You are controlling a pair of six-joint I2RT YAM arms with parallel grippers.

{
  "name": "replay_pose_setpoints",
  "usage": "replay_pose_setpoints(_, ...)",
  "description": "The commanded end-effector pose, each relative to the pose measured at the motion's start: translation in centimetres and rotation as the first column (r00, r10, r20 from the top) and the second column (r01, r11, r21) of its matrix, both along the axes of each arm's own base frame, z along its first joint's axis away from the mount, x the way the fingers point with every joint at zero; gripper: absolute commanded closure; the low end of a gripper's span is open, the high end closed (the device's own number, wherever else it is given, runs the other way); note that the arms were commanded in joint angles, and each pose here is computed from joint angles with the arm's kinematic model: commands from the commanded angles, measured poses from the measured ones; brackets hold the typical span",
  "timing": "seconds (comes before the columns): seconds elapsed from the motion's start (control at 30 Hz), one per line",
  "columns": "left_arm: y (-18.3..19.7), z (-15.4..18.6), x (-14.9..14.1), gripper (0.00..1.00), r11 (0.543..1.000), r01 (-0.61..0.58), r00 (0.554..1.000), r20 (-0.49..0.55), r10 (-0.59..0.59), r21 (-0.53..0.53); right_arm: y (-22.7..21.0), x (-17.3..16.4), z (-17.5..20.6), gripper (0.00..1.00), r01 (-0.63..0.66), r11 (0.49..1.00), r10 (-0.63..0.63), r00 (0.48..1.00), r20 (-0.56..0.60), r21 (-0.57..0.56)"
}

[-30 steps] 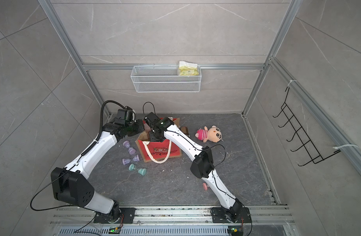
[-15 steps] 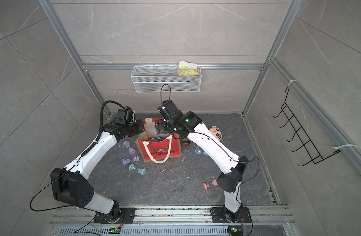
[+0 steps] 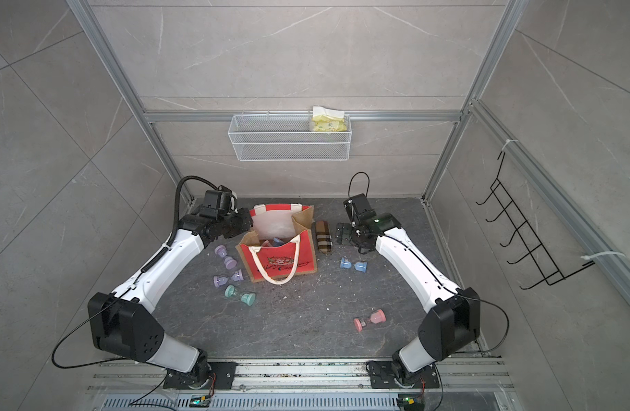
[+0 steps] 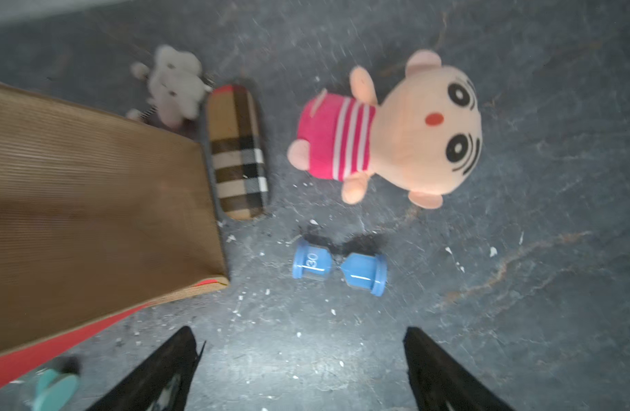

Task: Put the hourglass into the canvas bag
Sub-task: Place the hourglass in the canvas bag, then pick up the hourglass from the center of the board.

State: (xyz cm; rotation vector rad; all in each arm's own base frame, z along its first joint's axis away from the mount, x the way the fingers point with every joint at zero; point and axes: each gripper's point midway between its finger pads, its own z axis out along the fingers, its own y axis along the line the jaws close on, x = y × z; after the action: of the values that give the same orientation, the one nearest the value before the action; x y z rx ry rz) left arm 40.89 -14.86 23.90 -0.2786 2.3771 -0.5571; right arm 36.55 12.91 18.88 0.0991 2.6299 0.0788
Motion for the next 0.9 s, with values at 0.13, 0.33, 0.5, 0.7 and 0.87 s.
replay_pose_setpoints(0.13, -2.0, -0.1, -1.9, 1.0, 0.998, 0.052, 0.998, -0.036, -0.053, -0.039, -2.9, -1.8, -6.8, 0.04, -0.108, 0.977, 0.071, 0.978, -0.197, -0.184)
replay_pose_setpoints(0.33, -2.5, -0.2, -2.2, 1.0, 0.998, 0.046, 0.998, -0.045, -0.048, -0.043, -4.1, -2.2, -9.5, 0.05, -0.196, 0.938, 0.098, 0.941, -0.324, -0.287)
replay_pose_setpoints(0.5, -2.3, -0.1, -2.0, 1.0, 0.999, 0.031, 0.999, -0.039, -0.033, -0.036, -5.2, -2.3, -11.8, 0.04, -0.266, 0.895, 0.103, 0.904, -0.414, -0.359)
replay_pose_setpoints(0.7, -2.1, -0.1, -2.0, 1.0, 0.999, 0.036, 0.999, -0.04, -0.036, -0.012, -5.3, -1.5, -13.7, 0.03, -0.326, 0.863, 0.12, 0.874, -0.471, -0.386)
replay_pose_setpoints(0.87, -1.8, 0.0, -2.0, 1.0, 0.999, 0.033, 0.999, -0.038, -0.033, 0.007, -4.5, -0.4, -14.5, 0.03, -0.345, 0.866, 0.155, 0.873, -0.462, -0.361)
